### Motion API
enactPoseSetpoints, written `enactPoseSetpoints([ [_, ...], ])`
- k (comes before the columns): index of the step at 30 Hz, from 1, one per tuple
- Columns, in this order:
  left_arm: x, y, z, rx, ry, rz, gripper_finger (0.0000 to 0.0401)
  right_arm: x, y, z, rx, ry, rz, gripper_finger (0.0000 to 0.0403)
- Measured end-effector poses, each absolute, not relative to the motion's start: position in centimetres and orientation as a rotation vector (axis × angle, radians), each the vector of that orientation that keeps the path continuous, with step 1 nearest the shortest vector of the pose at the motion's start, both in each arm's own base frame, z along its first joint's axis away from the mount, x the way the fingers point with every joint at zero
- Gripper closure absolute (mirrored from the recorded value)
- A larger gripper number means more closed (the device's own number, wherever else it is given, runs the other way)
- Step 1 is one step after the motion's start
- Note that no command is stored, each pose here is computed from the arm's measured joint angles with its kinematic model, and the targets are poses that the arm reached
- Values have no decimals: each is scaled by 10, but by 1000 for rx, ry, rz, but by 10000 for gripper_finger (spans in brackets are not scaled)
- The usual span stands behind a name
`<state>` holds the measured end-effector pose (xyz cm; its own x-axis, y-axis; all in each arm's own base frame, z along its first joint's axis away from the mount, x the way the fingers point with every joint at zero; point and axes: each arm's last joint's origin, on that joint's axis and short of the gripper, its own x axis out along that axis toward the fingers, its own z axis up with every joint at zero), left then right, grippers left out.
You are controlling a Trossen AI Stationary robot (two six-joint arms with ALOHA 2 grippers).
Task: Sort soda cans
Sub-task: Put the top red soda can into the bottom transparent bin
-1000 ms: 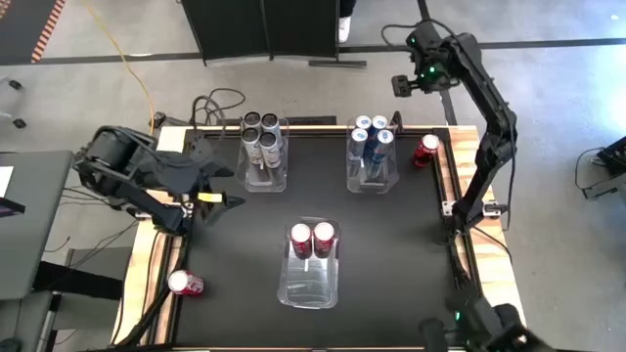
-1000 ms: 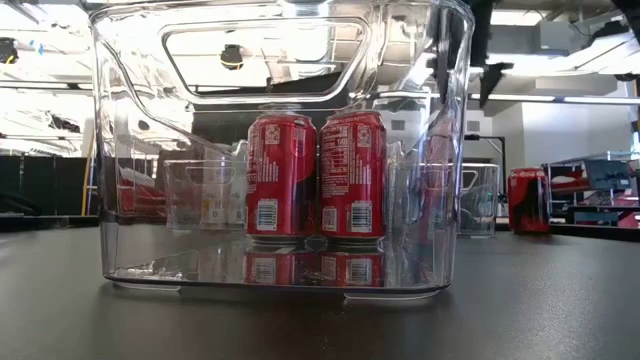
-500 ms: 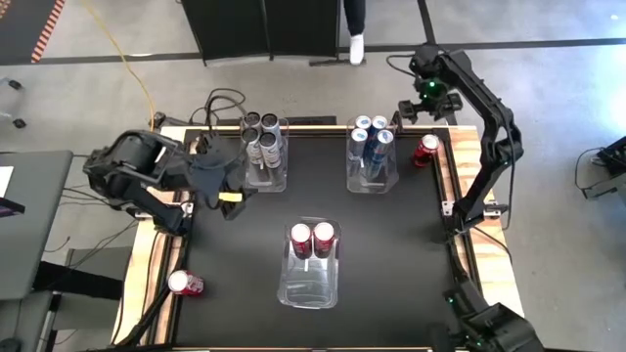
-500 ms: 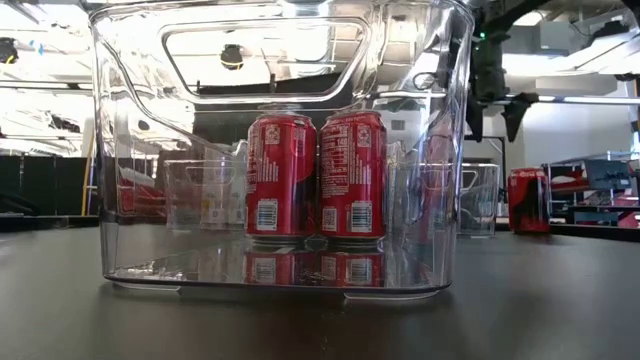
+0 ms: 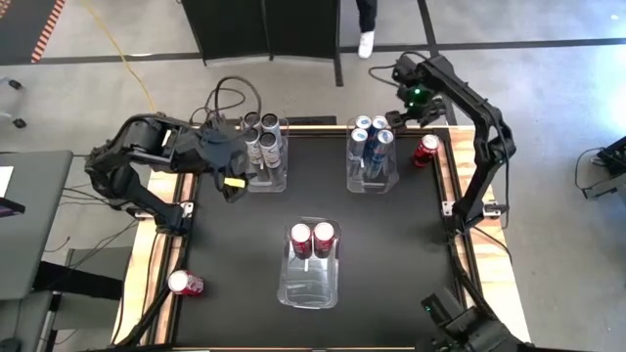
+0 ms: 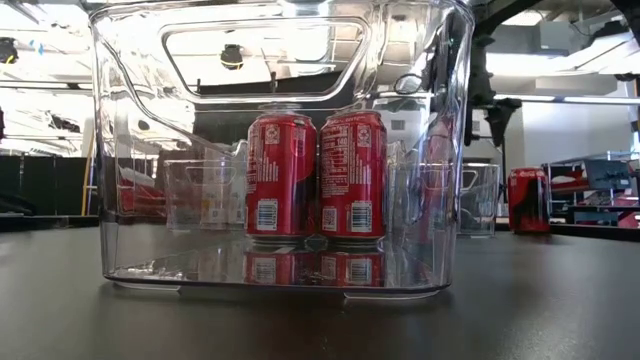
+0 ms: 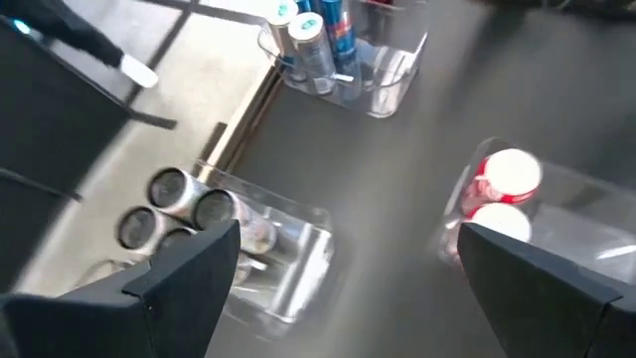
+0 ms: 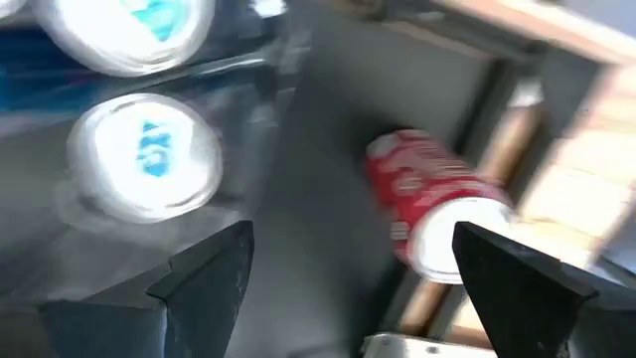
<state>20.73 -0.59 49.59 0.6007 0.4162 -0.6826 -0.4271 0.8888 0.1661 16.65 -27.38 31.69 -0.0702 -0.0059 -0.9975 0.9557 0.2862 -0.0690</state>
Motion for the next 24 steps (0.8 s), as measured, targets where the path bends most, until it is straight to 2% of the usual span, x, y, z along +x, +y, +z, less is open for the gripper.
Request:
enactPoseSetpoints([
  [4, 213, 2, 495, 74, 809, 479, 31, 169, -280, 308, 1002, 1390, -1179, 43],
  [7, 215, 9, 494, 85, 827, 498, 31, 175, -283, 302, 1116, 1331, -1107, 45],
  [10, 216, 19, 491, 64, 854, 546, 31, 185, -282, 305, 1098, 1261, -1084, 45],
  [15, 222, 33, 478, 36, 938, 478, 31, 186, -266, 330, 1029, 1084, -1332, 45],
  [24, 227, 56, 451, 78, 1090, 493, 31, 168, -244, 340, 1035, 1009, -1735, 45],
])
